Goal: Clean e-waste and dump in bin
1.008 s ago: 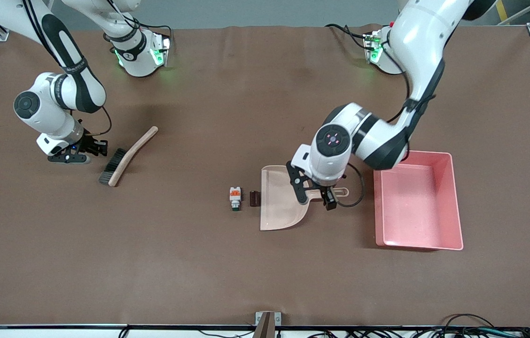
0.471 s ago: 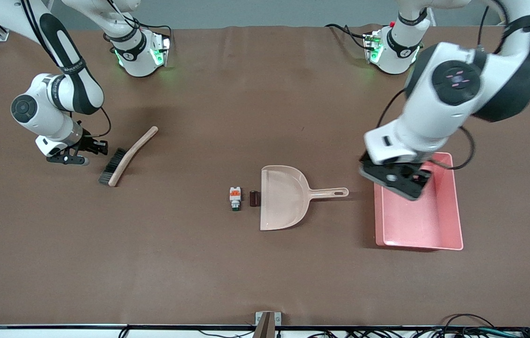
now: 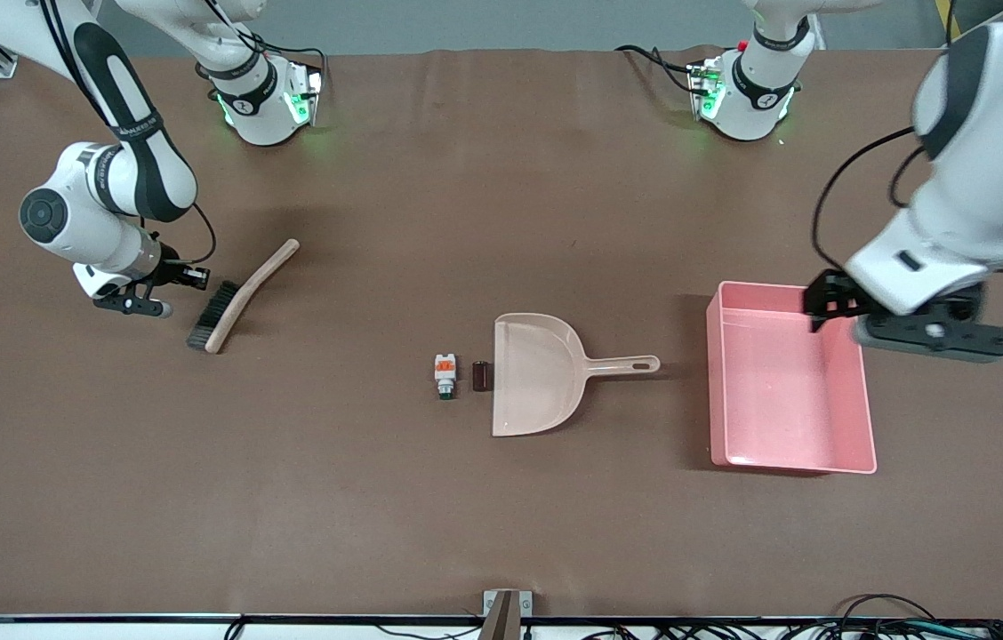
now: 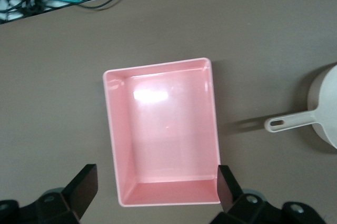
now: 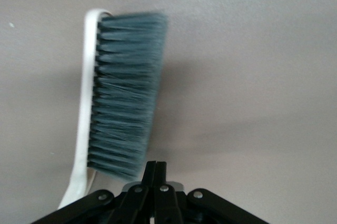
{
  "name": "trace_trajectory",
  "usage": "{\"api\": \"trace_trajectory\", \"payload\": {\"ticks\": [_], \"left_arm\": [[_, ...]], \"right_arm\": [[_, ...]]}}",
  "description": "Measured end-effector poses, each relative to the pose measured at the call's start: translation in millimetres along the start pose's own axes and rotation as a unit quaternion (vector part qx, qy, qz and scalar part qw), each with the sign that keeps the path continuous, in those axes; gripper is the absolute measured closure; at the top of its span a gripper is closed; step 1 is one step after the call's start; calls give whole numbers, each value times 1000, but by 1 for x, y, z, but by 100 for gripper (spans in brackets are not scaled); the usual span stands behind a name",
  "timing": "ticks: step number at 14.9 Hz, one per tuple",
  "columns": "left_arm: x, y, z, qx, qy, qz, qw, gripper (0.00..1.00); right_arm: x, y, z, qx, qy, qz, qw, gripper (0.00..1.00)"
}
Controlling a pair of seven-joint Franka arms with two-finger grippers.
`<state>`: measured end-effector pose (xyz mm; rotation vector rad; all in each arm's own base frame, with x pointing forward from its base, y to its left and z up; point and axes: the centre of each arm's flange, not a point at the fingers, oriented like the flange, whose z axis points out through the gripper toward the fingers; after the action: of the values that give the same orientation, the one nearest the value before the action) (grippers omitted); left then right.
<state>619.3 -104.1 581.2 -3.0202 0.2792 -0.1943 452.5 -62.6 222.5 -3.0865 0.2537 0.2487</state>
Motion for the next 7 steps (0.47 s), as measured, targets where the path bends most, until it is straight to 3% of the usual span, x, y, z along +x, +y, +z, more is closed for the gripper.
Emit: {"api": "trace_trajectory", "payload": {"ticks": [2,4,7], "left_arm": [[-1,-16,-12,-3,3,-15,1000,0],[-4,-23,-22,-11,7,-32,999,0],[-20,-45,-39,-22,-6,-61,998,0]], "right_arm": [[5,-11,-9,0,-15,6,1000,91],[9,-17,-17,2,-25,16,1000,96],[17,-14,-31,7,-34,30,999,95]]}}
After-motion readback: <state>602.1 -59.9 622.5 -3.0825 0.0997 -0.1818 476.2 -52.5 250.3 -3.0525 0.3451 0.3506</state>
